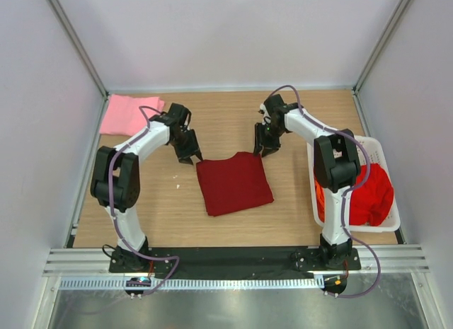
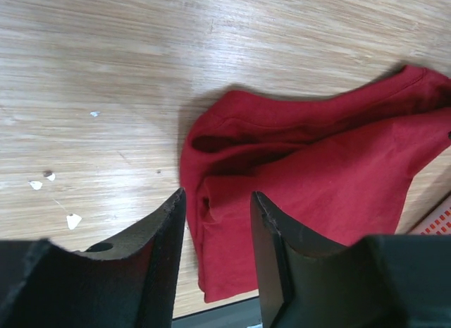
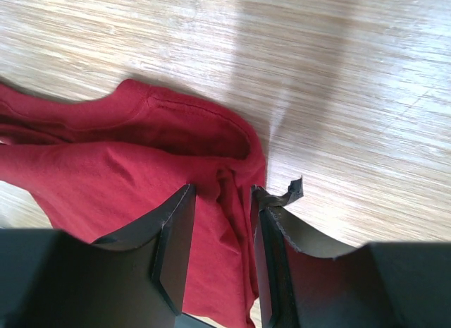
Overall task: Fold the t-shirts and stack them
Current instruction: Fold the tshirt
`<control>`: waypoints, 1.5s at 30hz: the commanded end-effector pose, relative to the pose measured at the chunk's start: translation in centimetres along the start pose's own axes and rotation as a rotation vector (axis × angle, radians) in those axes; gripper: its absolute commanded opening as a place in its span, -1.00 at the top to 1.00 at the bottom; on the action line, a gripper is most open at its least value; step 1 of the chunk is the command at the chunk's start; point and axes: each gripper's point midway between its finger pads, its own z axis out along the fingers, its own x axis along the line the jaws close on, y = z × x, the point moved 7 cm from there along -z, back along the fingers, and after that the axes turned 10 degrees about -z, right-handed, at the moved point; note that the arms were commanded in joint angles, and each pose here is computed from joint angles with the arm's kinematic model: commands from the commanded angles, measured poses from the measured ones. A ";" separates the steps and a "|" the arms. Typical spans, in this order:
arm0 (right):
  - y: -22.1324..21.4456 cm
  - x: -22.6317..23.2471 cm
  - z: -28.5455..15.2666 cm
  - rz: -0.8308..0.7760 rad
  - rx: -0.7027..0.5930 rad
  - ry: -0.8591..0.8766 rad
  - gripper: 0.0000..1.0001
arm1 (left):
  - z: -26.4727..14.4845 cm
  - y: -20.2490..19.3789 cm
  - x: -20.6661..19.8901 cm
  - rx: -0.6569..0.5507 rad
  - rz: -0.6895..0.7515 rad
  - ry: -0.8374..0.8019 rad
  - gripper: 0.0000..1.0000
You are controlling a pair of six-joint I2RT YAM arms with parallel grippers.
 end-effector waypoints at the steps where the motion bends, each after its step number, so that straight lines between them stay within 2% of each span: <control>1: 1.3 0.7 -0.8 -0.004 -0.048 0.040 0.14 | -0.4 0.3 -1.1 0.009 -0.014 -0.062 0.12; 5: 1.5 0.7 -0.7 0.001 -0.054 0.047 0.13 | -0.1 -0.2 -0.8 0.032 -0.035 -0.056 0.07; 15: 1.7 0.9 0.1 0.023 -0.046 0.073 0.15 | 1.3 -0.6 -1.0 0.078 -0.064 -0.040 0.14; 21: 1.8 1.1 0.5 0.033 -0.041 0.087 0.21 | 1.9 -0.5 -1.2 0.092 -0.066 -0.037 0.30; 22: 1.8 1.0 0.6 0.032 -0.041 0.089 0.24 | 2.0 -0.5 -1.2 0.089 -0.063 -0.040 0.44; 24: 1.9 1.1 0.4 0.033 -0.046 0.082 0.51 | 1.6 -0.1 -1.5 0.068 -0.056 -0.043 0.65; 25: 2.0 1.1 0.1 0.034 -0.054 0.074 0.67 | 1.2 0.0 -1.6 0.057 -0.056 -0.040 0.82; 26: 2.0 1.1 -0.5 0.035 -0.059 0.061 0.91 | 0.8 0.2 -1.6 0.036 -0.051 -0.031 0.93; 27: 2.0 1.0 -1.1 0.040 -0.065 0.037 0.98 | 0.4 0.2 -1.6 0.025 -0.046 -0.028 0.99; 30: 2.3 1.6 -3.6 0.039 -0.107 0.008 0.98 | -2.1 0.1 -1.9 -0.022 -0.035 -0.046 1.00; 35: 2.8 2.4 -5.5 0.053 -0.148 0.023 0.98 | -2.8 0.2 -2.0 -0.033 -0.043 -0.037 0.99; 40: 4.0 1.7 -3.7 0.055 -0.157 0.011 0.98 | -1.5 1.8 -2.1 -0.064 -0.025 -0.015 0.99; 45: 6.0 0.2 0.3 0.058 -0.184 -0.007 0.98 | 2.2 5.1 -1.5 -0.088 0.001 0.085 0.99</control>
